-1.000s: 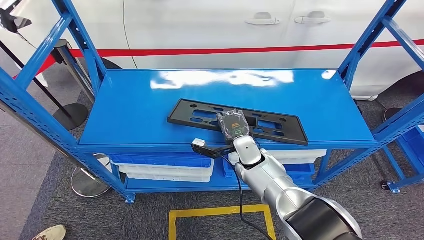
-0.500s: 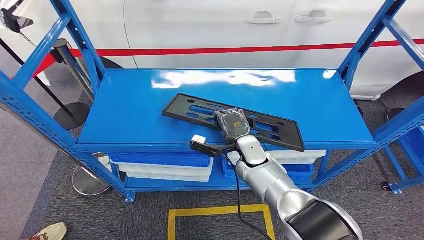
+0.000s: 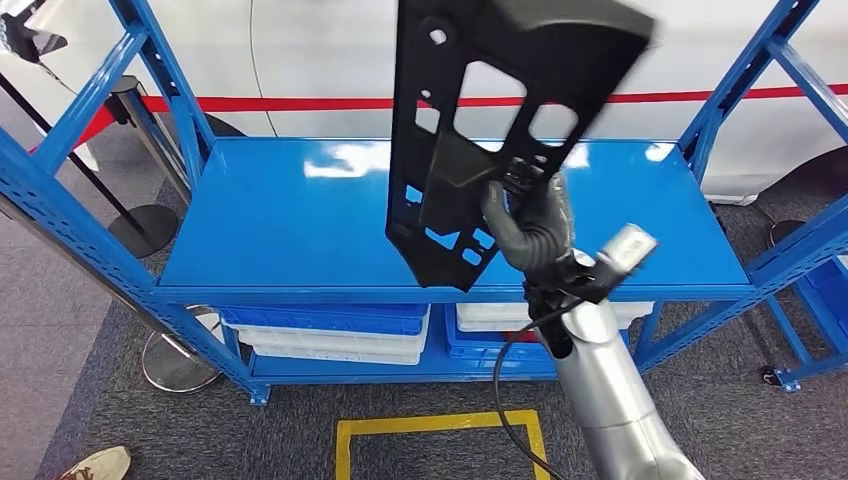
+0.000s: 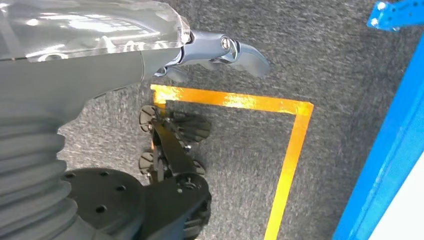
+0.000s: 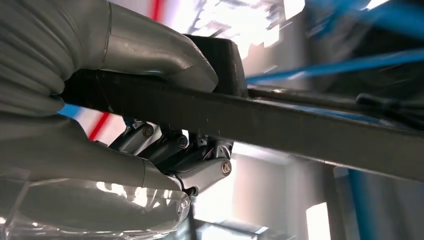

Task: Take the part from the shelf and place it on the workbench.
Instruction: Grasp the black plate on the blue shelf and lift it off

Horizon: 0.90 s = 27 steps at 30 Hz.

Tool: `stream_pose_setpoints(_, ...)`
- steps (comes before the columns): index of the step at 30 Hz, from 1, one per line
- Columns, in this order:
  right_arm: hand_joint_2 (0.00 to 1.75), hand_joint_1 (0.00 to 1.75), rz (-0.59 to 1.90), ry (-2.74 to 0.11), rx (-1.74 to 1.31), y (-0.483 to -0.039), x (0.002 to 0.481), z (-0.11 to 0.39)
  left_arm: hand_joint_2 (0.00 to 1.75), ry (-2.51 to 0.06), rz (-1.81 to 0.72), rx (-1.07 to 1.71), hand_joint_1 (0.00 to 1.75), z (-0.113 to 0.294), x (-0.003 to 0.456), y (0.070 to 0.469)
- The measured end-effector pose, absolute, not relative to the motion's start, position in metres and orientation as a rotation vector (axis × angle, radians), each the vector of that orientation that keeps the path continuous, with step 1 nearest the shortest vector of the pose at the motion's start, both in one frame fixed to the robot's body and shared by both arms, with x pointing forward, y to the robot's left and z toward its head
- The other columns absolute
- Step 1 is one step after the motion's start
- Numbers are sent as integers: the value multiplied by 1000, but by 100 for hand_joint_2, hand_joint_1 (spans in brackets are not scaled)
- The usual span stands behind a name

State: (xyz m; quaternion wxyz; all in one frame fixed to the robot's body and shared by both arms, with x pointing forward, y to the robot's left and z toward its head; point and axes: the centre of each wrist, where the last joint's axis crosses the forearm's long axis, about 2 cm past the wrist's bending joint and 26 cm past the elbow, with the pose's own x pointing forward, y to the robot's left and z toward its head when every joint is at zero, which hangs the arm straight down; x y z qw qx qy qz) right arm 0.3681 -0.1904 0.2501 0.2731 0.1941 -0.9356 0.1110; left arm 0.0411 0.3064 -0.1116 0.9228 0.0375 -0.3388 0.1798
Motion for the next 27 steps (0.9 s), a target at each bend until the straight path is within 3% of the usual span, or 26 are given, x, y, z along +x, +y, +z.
stream_pose_setpoints(9,175,175,241,-2471,1302,-205,309,269,175,-697,369,95,0,-111,42,307)
stream_pose_setpoints(27,175,175,397,-2317,1489,-181,267,236,175,-596,401,136,0,-111,42,310)
